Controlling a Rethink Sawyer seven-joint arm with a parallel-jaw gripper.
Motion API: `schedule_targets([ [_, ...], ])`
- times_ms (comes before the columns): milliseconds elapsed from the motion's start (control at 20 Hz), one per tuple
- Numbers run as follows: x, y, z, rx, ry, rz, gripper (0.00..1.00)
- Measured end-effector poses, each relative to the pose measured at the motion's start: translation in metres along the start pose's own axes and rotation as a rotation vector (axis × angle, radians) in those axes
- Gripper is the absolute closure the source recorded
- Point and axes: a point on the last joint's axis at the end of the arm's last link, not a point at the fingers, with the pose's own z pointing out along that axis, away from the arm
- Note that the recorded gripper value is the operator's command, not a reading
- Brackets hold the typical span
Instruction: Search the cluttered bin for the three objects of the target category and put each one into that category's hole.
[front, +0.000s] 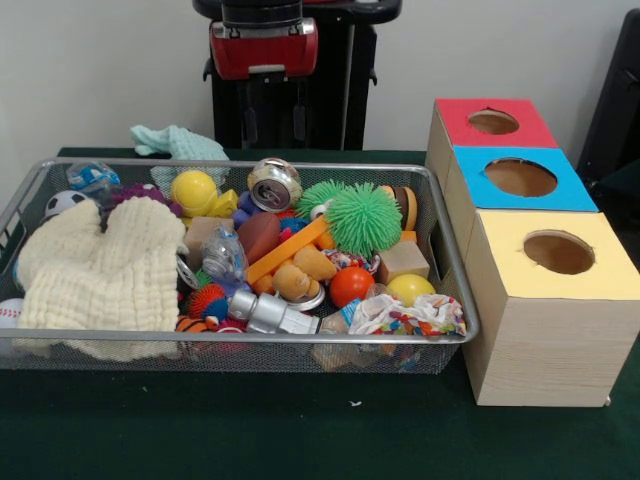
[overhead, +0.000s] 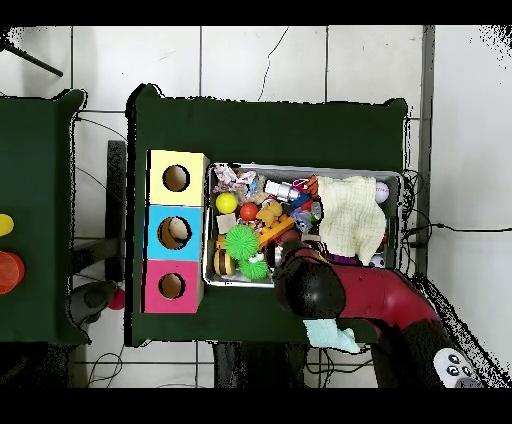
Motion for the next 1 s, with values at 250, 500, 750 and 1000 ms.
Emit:
schedule_targets([
  [250, -0.016, 0.006, 0.002, 0.004, -0.021, -0.019, 0.0],
  [500, -0.036, 0.011, -0.001, 0.011, -0.051, -0.029, 0.0],
  [750, -0.059, 0.013, -0.006, 0.019, -0.089, -0.029, 0.0],
  [1000, -0.072, 0.01, -0.01, 0.03, -0.114, -0.029, 0.0],
])
